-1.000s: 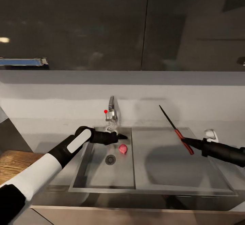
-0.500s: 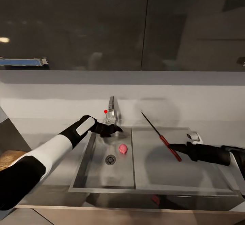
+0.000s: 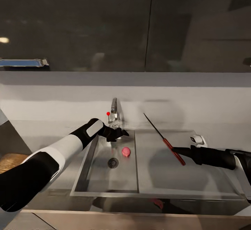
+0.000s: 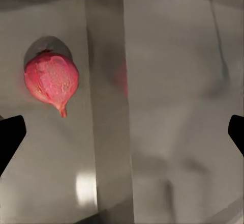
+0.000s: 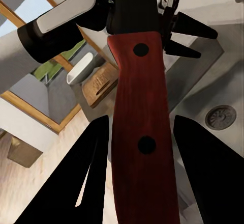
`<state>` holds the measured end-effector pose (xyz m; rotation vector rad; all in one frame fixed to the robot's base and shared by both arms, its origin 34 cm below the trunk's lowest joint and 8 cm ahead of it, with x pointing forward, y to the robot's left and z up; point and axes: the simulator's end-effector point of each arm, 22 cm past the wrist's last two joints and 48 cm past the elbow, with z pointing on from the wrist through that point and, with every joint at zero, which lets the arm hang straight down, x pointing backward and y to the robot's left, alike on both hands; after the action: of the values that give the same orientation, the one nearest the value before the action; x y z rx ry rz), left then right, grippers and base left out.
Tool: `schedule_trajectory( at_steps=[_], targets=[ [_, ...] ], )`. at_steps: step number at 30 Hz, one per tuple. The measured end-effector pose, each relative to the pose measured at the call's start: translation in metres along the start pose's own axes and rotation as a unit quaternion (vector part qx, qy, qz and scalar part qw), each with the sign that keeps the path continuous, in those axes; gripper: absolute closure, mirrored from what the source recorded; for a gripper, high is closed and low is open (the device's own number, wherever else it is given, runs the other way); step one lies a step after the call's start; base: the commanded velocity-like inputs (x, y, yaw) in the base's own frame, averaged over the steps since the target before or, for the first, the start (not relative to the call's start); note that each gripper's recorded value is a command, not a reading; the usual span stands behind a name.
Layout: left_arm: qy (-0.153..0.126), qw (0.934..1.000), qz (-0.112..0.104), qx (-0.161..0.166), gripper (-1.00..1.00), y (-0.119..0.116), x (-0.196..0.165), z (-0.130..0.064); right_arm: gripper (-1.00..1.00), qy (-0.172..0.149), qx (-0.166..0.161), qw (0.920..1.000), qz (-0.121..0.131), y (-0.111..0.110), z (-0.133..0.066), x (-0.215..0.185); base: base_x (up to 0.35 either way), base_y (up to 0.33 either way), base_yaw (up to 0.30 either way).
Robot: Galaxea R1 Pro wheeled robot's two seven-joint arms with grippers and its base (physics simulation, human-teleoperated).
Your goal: In the kitchen, take the Vidalia onion out of the sink, dice it on the chopping board with the paring knife, put the diced onion into the bowl on the countertop, then place both the paring knife and the chopping board into the sink.
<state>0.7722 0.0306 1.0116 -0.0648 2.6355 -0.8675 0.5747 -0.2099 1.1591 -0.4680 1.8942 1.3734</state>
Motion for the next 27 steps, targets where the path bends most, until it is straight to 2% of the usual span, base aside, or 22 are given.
schedule_trajectory(
  at_steps=[9,22,27],
  targets=[
    [-0.046,0.9976,0.029,-0.042,-1.00,0.027,-0.019,0.006,1.00,0.004,0.004,1.0000,0.008,-0.008,0.002,0.005,0.000,0.000,0.000],
    [-0.041,0.9978,0.023,-0.047,-1.00,0.041,-0.014,0.018,1.00,0.008,0.007,0.9998,0.019,-0.018,0.005,0.010,0.000,0.000,0.000],
    [-0.061,0.9968,0.019,-0.048,-1.00,0.046,-0.023,0.021,1.00,0.009,0.007,0.9996,0.024,-0.021,0.006,0.013,0.000,0.000,0.000]
  ],
)
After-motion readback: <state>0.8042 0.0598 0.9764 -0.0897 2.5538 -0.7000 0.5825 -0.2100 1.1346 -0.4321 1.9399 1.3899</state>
